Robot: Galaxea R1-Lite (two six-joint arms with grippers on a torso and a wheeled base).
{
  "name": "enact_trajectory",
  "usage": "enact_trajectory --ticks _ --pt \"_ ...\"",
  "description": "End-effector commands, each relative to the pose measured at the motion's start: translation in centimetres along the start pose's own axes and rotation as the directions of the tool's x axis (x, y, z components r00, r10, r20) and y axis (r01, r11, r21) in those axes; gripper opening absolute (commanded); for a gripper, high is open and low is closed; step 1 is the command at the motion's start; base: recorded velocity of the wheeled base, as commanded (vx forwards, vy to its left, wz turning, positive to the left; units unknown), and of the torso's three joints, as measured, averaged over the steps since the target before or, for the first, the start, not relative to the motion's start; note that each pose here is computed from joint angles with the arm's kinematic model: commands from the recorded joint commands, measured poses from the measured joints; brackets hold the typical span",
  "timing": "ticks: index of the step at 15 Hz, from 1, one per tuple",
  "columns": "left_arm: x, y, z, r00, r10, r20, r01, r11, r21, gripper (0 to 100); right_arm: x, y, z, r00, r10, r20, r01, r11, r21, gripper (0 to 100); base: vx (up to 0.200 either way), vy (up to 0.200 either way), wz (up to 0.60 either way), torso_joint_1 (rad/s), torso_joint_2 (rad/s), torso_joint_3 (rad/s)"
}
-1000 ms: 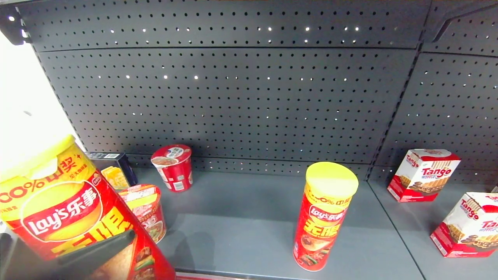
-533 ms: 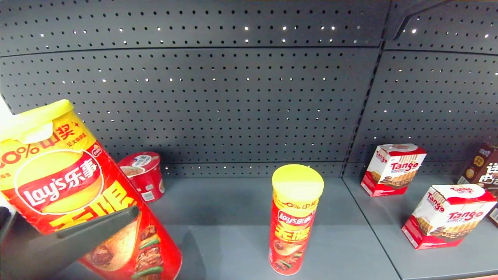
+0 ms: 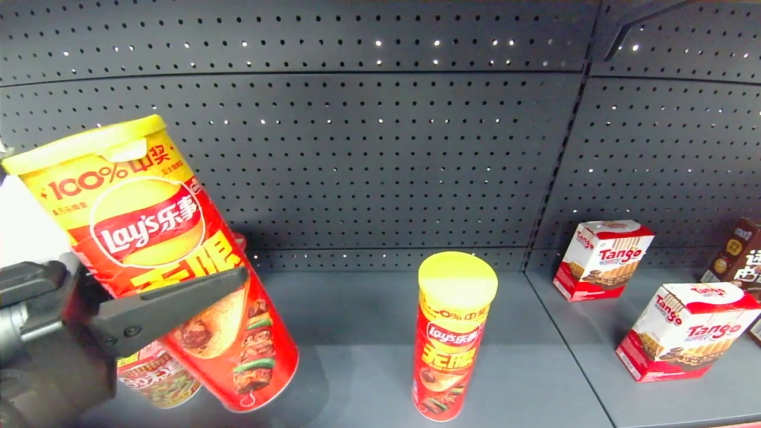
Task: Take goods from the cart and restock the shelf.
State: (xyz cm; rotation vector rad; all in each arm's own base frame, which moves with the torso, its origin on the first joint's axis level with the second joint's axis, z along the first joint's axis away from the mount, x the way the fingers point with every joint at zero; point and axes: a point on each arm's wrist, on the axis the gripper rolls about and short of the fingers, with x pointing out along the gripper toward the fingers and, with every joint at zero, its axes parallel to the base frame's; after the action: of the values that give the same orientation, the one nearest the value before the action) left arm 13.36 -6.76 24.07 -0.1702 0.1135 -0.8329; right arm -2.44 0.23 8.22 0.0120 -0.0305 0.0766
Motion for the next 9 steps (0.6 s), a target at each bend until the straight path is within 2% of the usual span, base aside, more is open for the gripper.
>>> enact_trajectory --ticks 1,2,3,4,6,7,9 --pt "2.2 1.0 0.2 0.999 0.010 -0.039 -0.009 1.000 0.005 0 0.0 0.0 0.0 1.000 0.000 0.001 0.000 1.000 0.000 100 0.000 0.000 0.00 0.000 0.00 0.000" --pt "4.1 1.9 0.4 0.998 0.016 -0.059 -0.013 0.999 0.040 0 0.0 0.0 0.0 1.000 0.000 0.001 0.000 1.000 0.000 100 0.000 0.000 0.00 0.000 0.00 0.000" --pt "4.7 2.3 0.5 0.998 0.020 -0.058 -0.018 0.999 0.040 0 0.0 0.0 0.0 1.000 0.000 0.001 0.000 1.000 0.000 100 0.000 0.000 0.00 0.000 0.00 0.000" --pt "6.3 3.2 0.4 0.998 0.020 -0.058 -0.018 0.999 0.037 0 0.0 0.0 0.0 1.000 0.000 0.001 0.000 1.000 0.000 100 0.000 0.000 0.00 0.000 0.00 0.000" --pt "8.0 4.3 0.0 0.996 0.018 -0.085 -0.016 1.000 0.023 0 0.0 0.0 0.0 1.000 0.000 0.001 0.000 1.000 0.000 100 0.000 0.000 0.00 0.000 0.00 0.000" --pt "8.8 4.8 -0.1 0.995 -0.024 -0.098 0.025 1.000 0.016 0 0.0 0.0 0.0 1.000 0.000 0.001 0.000 1.000 0.000 100 0.000 0.000 0.00 0.000 0.00 0.000" --pt "10.7 6.5 -0.6 0.989 -0.068 -0.128 0.070 0.998 0.007 0 0.0 0.0 0.0 1.000 0.000 0.001 0.000 1.000 0.000 100 0.000 0.000 0.00 0.000 0.00 0.000"
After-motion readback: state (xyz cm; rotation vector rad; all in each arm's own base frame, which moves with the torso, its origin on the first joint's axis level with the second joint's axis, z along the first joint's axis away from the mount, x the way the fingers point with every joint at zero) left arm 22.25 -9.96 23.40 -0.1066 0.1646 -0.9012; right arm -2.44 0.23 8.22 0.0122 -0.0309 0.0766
